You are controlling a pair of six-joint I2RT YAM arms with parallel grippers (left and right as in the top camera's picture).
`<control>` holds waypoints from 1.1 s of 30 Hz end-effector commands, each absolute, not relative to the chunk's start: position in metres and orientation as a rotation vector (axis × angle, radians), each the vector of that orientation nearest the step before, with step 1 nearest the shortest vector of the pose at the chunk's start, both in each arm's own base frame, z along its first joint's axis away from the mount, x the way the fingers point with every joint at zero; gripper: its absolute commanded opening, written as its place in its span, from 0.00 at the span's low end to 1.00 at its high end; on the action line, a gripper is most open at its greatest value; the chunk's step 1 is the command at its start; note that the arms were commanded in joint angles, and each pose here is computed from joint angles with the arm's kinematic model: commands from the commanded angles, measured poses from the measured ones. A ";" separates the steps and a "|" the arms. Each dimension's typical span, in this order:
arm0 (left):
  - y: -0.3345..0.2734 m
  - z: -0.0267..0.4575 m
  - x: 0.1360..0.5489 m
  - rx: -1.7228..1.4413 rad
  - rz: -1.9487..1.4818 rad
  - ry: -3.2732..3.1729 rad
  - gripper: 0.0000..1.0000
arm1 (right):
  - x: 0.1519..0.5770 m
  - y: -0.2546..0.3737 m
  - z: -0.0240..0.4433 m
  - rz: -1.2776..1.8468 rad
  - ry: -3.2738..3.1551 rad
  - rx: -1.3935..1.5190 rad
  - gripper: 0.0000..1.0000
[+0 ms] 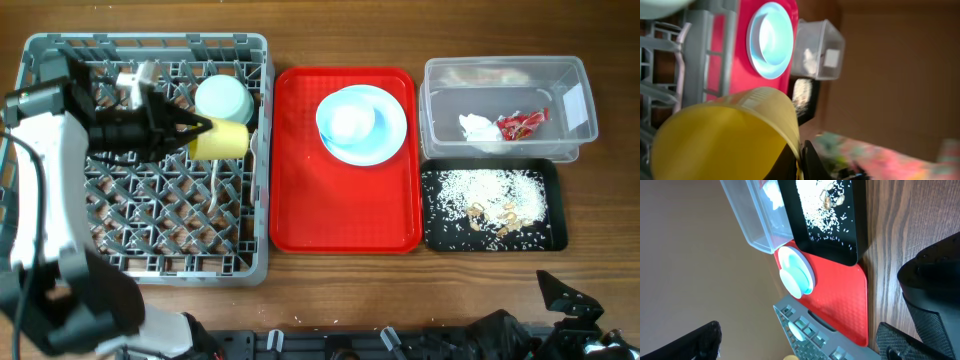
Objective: Sort waste into correct bins and load items into the dishwasher rack
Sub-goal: 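Place the yellow cup into the dish rack and release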
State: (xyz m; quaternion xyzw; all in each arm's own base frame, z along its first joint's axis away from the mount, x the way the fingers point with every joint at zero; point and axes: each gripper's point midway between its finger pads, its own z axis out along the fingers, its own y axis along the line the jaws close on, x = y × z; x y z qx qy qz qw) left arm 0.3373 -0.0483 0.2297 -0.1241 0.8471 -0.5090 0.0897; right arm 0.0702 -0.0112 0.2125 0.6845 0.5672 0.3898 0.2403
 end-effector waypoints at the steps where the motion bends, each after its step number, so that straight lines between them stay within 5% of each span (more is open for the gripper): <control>1: -0.020 0.211 0.365 -0.459 -1.813 2.248 0.04 | 0.071 -0.011 0.212 1.063 1.549 1.884 1.00; 9: 0.020 0.134 0.366 -0.704 -1.761 2.381 0.04 | 0.071 -0.011 0.212 1.063 1.549 1.884 1.00; 20: 0.039 0.112 0.343 -0.877 -1.745 2.401 0.07 | 0.071 -0.011 0.212 1.063 1.549 1.884 1.00; 22: 0.053 0.112 0.340 -0.931 -1.732 2.368 0.18 | 0.071 -0.011 0.212 1.063 1.549 1.884 1.00; 23: 0.057 0.111 0.337 -0.955 -1.726 2.370 0.45 | 0.071 -0.011 0.212 1.063 1.549 1.884 1.00; 24: 0.061 0.110 0.333 -0.975 -1.715 2.379 1.00 | 0.071 -0.011 0.212 1.063 1.549 1.884 1.00; 33: 0.066 0.182 0.317 -0.884 -1.562 2.342 1.00 | 0.071 -0.011 0.212 1.063 1.549 1.884 1.00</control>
